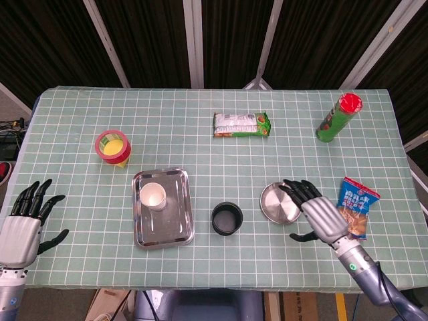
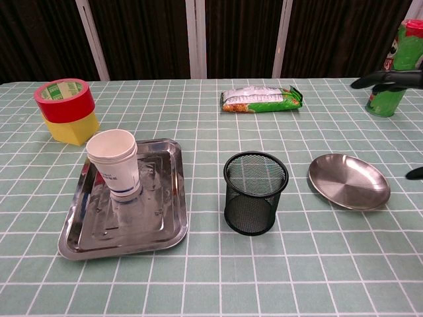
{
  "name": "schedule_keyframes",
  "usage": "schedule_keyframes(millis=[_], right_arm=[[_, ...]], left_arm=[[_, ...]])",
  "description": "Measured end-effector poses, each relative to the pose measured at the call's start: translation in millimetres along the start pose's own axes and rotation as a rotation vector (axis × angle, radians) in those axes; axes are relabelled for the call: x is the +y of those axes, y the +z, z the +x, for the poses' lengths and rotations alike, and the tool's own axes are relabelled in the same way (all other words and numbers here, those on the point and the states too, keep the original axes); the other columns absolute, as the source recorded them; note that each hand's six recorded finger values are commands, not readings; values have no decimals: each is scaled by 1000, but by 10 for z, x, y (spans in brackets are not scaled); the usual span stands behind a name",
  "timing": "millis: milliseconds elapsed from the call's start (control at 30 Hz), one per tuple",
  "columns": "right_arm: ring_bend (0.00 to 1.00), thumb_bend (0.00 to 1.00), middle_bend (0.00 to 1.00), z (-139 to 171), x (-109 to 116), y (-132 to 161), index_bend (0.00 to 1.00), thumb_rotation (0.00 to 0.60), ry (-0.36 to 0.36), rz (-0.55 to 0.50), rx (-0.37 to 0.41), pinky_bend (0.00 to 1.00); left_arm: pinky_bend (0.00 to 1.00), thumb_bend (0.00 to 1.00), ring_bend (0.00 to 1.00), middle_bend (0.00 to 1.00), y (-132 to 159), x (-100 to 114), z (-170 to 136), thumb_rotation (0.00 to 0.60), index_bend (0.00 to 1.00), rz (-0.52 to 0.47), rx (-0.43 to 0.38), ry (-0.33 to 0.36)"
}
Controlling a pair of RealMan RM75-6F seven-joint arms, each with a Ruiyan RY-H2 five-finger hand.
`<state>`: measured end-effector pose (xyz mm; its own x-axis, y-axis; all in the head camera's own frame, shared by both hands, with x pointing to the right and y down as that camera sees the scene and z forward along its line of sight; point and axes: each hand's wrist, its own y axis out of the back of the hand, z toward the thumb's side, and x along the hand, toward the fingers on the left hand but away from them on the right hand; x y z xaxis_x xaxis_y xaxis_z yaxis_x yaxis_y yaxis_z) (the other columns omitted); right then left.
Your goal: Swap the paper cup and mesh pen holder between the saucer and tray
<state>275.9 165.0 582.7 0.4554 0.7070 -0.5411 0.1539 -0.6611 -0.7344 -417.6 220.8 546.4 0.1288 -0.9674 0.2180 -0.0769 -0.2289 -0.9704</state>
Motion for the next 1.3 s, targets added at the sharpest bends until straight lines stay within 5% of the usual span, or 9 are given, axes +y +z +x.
schedule_keyframes(millis=[200,667,967,1300], right_arm=[[61,0,0,-266,-127,301,72,600,79,12,42,11],[81,0,6,-801,-526,762,79,600,185,2,97,29],[278,26,193,-924,-656,880,247,600,193,15,113,338],[494,184,412,-982,-655,984,423,600,107,15,133,524]], left_arm=[[99,48,0,5,-106,-40,31,600,255,20,79,-44],[89,48,0,0,-199,-39,71,600,250,-3,107,-46],[92,72,0,0,-212,-53,99,600,247,-20,113,-41],[94,73,0,0,-229,-24,112,600,261,-57,117,-5]])
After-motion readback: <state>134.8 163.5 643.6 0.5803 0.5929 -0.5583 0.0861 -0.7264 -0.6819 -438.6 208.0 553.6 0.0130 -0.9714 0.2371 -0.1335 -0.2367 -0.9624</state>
